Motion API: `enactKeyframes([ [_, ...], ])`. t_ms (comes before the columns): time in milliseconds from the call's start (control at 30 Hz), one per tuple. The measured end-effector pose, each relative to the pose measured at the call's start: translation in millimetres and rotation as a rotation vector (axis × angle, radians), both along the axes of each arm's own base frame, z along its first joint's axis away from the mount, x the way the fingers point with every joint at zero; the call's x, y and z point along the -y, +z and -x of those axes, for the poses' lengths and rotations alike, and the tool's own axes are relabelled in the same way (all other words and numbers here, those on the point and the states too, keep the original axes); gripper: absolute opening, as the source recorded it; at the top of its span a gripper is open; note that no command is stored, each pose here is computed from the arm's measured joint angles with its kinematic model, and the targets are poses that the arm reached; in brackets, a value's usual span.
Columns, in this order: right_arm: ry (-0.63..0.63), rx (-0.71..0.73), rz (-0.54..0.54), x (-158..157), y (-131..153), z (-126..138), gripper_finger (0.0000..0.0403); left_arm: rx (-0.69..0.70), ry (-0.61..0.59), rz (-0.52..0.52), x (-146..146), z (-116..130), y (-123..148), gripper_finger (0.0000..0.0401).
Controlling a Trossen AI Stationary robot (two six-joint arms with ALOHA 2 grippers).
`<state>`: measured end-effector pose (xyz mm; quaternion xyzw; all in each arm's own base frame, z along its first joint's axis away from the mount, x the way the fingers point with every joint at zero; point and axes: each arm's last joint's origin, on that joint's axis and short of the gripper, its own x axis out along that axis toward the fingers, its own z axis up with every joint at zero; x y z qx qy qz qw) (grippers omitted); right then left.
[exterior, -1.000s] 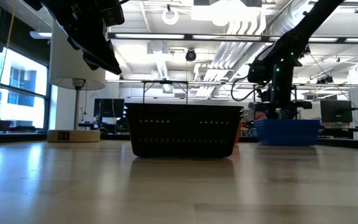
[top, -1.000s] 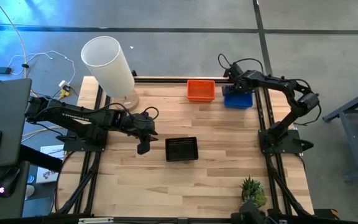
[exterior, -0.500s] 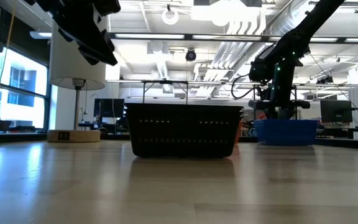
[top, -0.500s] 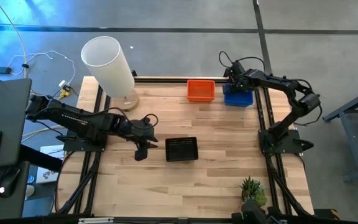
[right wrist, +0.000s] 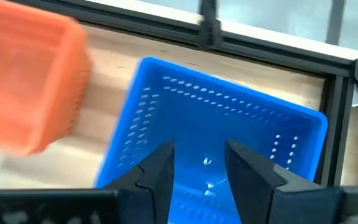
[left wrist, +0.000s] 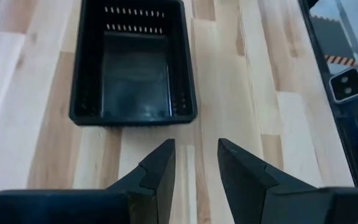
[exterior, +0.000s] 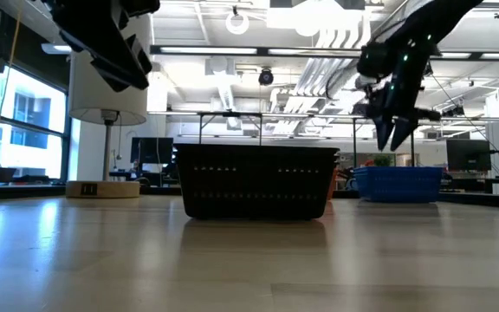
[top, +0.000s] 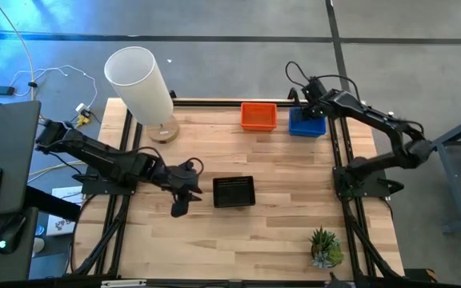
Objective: Stack baskets by color
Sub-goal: Move the stack of black bins to the top center of the table below the stack of orange bins
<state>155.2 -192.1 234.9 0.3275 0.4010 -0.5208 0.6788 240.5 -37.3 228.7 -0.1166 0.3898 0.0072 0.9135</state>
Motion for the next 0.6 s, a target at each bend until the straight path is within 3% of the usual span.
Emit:
enactKeyframes([
  [333, 0.143, 0.097, 0.043, -58.7, 34.2, -8.3, 0.0128, -0.076, 0.007, 0.014, 13.4, -6.6, -17.2, 0.0107],
  [600, 0.249, 0.163, 0.046, -97.9, 44.4, -19.8, 0.0128, -0.166, 0.106, 0.022, 16.7, -16.4, -41.0, 0.0107],
])
